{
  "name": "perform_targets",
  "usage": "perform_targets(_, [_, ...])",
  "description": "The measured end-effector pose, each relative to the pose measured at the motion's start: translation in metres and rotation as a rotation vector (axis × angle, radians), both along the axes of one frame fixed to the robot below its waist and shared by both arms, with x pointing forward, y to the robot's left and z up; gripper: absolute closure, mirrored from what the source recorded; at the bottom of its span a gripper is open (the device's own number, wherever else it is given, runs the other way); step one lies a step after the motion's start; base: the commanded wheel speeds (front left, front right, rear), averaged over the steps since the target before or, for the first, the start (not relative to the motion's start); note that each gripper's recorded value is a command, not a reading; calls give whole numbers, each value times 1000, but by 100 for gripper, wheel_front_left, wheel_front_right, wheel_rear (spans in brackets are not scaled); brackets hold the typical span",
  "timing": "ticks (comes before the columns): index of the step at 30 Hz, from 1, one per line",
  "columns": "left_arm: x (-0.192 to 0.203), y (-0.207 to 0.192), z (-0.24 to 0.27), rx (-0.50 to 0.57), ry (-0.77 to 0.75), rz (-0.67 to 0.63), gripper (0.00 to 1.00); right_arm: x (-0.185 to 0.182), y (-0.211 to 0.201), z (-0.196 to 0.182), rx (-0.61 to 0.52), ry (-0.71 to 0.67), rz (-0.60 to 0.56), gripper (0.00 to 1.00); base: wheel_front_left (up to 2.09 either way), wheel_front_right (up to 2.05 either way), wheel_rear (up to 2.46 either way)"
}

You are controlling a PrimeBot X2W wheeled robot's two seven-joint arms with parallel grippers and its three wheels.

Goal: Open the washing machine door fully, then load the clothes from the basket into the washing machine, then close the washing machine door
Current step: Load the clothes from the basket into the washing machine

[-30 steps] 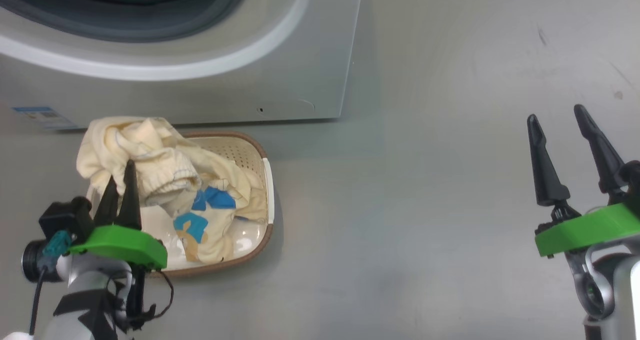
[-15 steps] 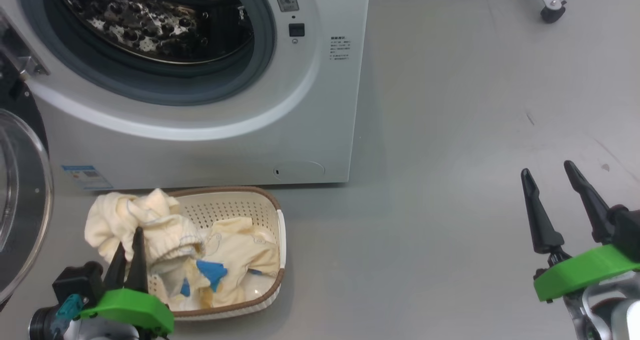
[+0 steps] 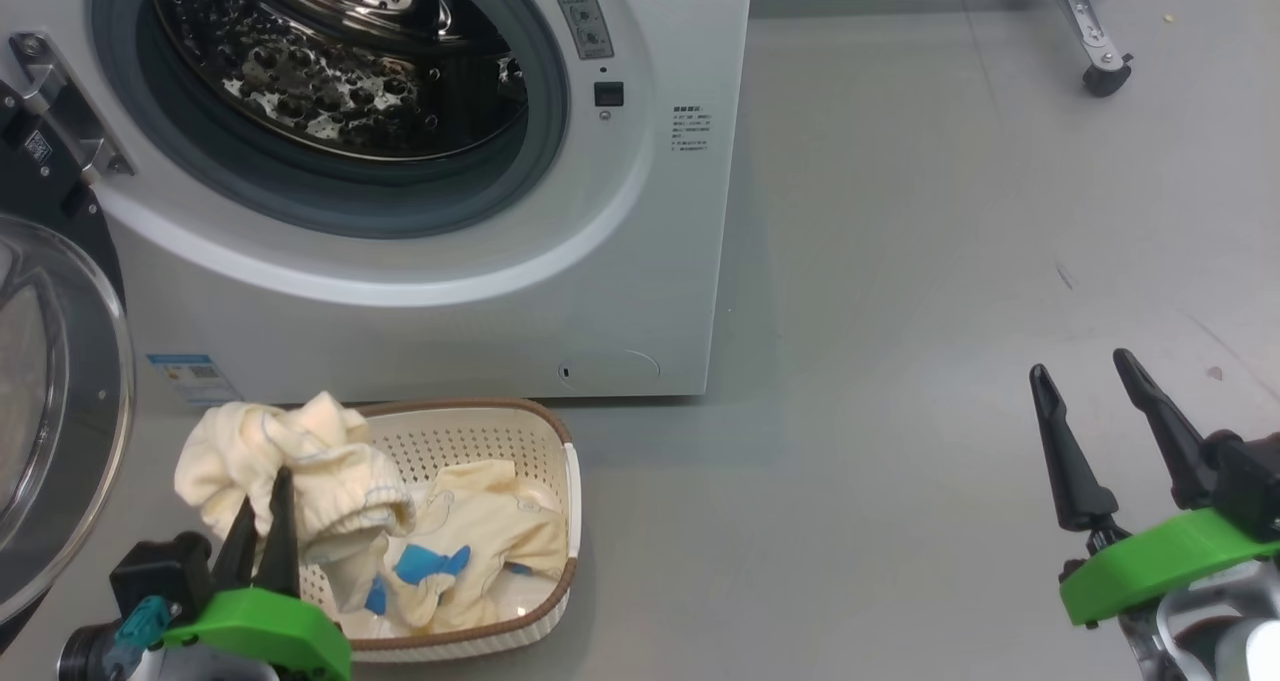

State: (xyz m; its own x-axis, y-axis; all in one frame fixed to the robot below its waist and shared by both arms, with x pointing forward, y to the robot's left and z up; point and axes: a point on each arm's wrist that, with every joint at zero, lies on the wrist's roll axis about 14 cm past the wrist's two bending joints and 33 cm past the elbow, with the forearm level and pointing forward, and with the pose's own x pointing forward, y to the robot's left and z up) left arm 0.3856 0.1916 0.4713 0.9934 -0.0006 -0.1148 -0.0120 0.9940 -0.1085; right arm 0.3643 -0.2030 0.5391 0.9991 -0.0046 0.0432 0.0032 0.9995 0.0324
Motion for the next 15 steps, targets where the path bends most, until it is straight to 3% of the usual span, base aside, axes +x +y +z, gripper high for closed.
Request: perform_targets(15, [-1, -1, -1, 1, 7, 2, 100, 0, 4, -4, 8, 13, 11, 0, 0, 0, 0])
